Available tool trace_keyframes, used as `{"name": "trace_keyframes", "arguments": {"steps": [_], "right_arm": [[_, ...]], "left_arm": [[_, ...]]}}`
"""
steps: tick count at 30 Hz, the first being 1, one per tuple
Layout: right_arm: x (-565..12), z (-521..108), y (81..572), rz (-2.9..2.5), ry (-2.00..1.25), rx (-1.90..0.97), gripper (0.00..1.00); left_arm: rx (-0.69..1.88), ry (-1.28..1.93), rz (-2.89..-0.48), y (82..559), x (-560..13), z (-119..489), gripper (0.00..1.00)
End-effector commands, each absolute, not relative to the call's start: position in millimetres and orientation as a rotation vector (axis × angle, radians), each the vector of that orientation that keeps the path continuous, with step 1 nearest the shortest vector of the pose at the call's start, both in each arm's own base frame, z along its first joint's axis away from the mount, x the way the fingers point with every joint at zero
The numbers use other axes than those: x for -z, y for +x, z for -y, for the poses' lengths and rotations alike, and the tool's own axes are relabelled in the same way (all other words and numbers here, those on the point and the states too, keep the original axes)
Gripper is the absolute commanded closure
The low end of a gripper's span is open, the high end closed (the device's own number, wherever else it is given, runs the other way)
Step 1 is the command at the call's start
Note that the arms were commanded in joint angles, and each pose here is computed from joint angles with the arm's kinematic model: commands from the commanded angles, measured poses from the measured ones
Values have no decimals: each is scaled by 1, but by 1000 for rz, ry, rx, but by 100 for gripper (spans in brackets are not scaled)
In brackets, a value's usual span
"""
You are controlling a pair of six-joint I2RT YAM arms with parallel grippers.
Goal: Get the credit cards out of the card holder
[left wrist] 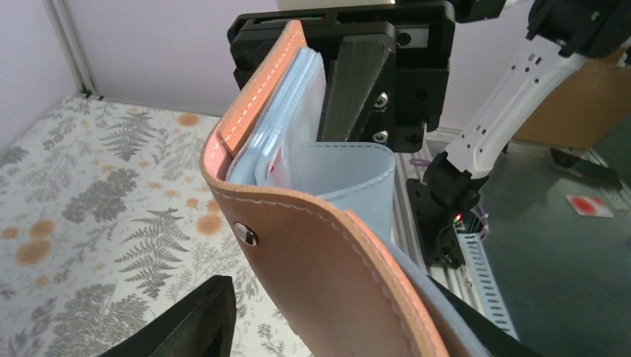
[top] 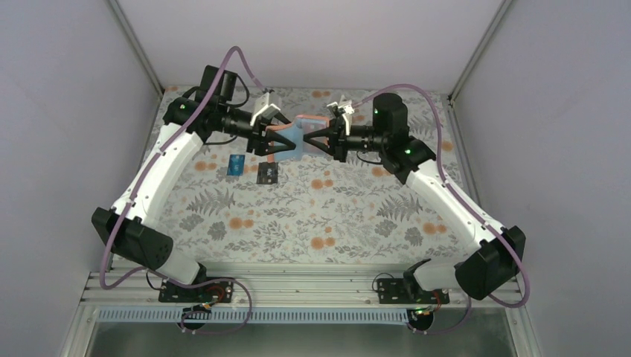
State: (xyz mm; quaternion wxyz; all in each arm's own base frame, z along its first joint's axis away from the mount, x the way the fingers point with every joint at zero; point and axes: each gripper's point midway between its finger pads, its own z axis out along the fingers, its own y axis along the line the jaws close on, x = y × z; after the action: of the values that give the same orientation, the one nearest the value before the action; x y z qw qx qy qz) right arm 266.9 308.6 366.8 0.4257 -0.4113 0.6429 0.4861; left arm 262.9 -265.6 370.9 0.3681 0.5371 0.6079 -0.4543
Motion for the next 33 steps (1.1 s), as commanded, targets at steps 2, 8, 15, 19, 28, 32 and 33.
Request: {"name": "trace_keyframes", "arguments": {"steps": [2, 8, 15, 19, 28, 32, 33], "right_arm": [[-379, -319, 261, -1552, -1060, -1238, 96], [-378, -322, 262, -1564, -1070, -1229, 96], [-381, -319, 260, -1566, -1069, -1198, 96], [-381, -317, 254, -1554, -1103, -1189, 96], [-377, -289, 244, -1535, -1137, -1133, 59], [-370, -270, 258, -1587, -1073, -1102, 51], [-369, -268, 261, -1600, -1060, -1093, 51]], "left_arm": [[1096, 1370, -1524, 269, -380, 268, 29], [1054, 1335, -1588, 287, -373, 272, 19], [1037, 1322, -1608, 293, -371, 273, 22], [1062, 1340, -1595, 289, -375, 274, 77], [1083, 1371, -1595, 276, -370, 267, 98], [1089, 1377, -1585, 273, -372, 265, 98], [1100, 1385, -1575, 271, -372, 265, 98]]}}
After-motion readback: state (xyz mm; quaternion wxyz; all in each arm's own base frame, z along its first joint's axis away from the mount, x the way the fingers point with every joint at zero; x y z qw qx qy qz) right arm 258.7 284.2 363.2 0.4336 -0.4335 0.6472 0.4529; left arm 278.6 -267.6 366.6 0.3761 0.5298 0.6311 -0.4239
